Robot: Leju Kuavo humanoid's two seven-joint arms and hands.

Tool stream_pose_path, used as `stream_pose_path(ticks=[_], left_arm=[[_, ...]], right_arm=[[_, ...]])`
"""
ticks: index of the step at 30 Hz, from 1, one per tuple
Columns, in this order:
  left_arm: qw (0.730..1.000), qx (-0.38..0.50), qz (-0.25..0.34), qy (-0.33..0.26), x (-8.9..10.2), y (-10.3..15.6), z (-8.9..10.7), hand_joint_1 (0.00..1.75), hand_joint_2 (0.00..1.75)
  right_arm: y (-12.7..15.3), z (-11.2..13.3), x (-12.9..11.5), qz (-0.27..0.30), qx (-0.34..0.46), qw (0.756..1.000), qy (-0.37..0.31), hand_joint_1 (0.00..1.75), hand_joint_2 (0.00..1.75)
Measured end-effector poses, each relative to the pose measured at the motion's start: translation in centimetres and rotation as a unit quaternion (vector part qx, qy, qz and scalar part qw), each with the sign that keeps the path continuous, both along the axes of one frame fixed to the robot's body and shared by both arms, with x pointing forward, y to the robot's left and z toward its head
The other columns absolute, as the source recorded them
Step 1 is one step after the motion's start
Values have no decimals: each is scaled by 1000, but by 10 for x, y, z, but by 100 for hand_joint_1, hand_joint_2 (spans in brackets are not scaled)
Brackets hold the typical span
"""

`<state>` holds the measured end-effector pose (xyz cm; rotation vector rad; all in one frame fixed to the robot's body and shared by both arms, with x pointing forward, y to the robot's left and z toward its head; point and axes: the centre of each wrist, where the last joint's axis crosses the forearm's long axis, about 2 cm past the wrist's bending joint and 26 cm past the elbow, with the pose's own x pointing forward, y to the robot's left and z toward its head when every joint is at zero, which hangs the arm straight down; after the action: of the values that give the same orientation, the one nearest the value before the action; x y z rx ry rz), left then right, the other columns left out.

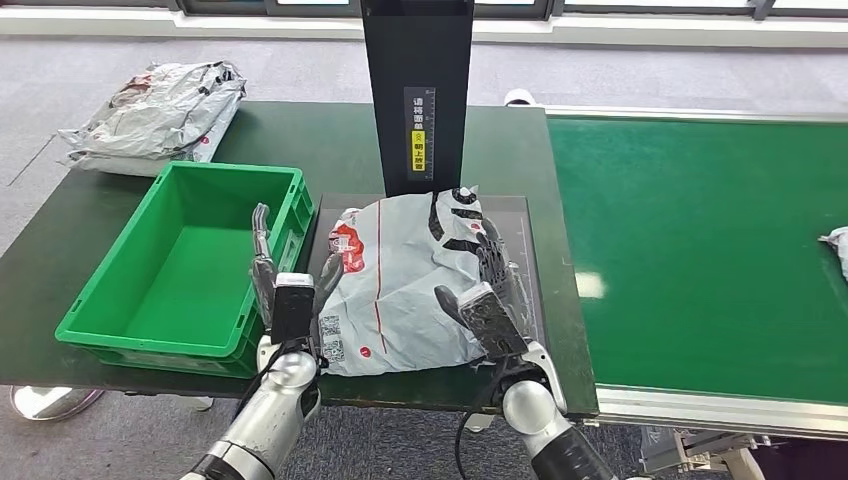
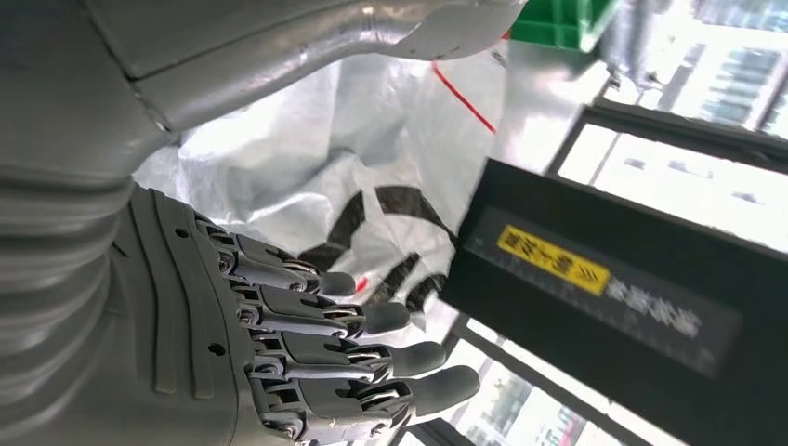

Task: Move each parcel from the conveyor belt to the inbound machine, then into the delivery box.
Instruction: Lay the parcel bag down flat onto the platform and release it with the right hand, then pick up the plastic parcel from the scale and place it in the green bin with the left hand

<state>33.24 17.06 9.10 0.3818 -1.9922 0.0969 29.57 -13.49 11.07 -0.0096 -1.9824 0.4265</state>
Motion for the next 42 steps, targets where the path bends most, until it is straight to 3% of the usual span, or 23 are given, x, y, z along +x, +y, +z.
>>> stream_pose_path(ticks=[8, 17, 19, 20, 23, 26, 27, 30, 31, 34, 36, 42], left_arm=[[994, 104, 2, -22, 0, 9, -4, 0, 175], [992, 117, -37, 4, -1, 10, -7, 0, 175], [990, 124, -70, 26, 0, 10, -9, 0, 175], [982, 137, -115, 56, -1, 9, -13, 0, 175], [937, 195, -240, 160, -5, 10, -33, 0, 175], [915, 223, -271, 197, -5, 13, -39, 4, 175], [904, 237, -285, 211, -5, 13, -40, 34, 175], [857, 282, -348, 253, -2, 15, -42, 161, 175], [842, 294, -369, 263, 1, 16, -42, 175, 175], [804, 315, -420, 278, 11, 20, -37, 175, 175], [794, 324, -433, 279, 20, 22, -31, 175, 175], [822, 333, -390, 246, 38, 16, -10, 175, 175]], right_arm=[[-11, -2, -2, -26, 86, 996, -6, 0, 175], [-14, -2, -1, -36, 108, 994, -6, 0, 175], [-16, -2, 0, -41, 112, 993, -6, 0, 175], [-18, -1, 1, -44, 114, 992, -7, 0, 175], [-26, 0, 5, -55, 117, 992, -10, 0, 175], [-29, 1, 6, -56, 116, 992, -10, 0, 175], [-29, 1, 6, -54, 114, 992, -9, 0, 175], [-29, 5, 6, -43, 104, 994, -3, 0, 175], [-29, 6, 6, -40, 101, 994, 0, 0, 175], [-31, 8, 7, -35, 92, 995, 7, 0, 175], [-32, 9, 6, -37, 88, 995, 11, 0, 175], [-38, 9, -9, -59, 86, 994, 14, 0, 175]])
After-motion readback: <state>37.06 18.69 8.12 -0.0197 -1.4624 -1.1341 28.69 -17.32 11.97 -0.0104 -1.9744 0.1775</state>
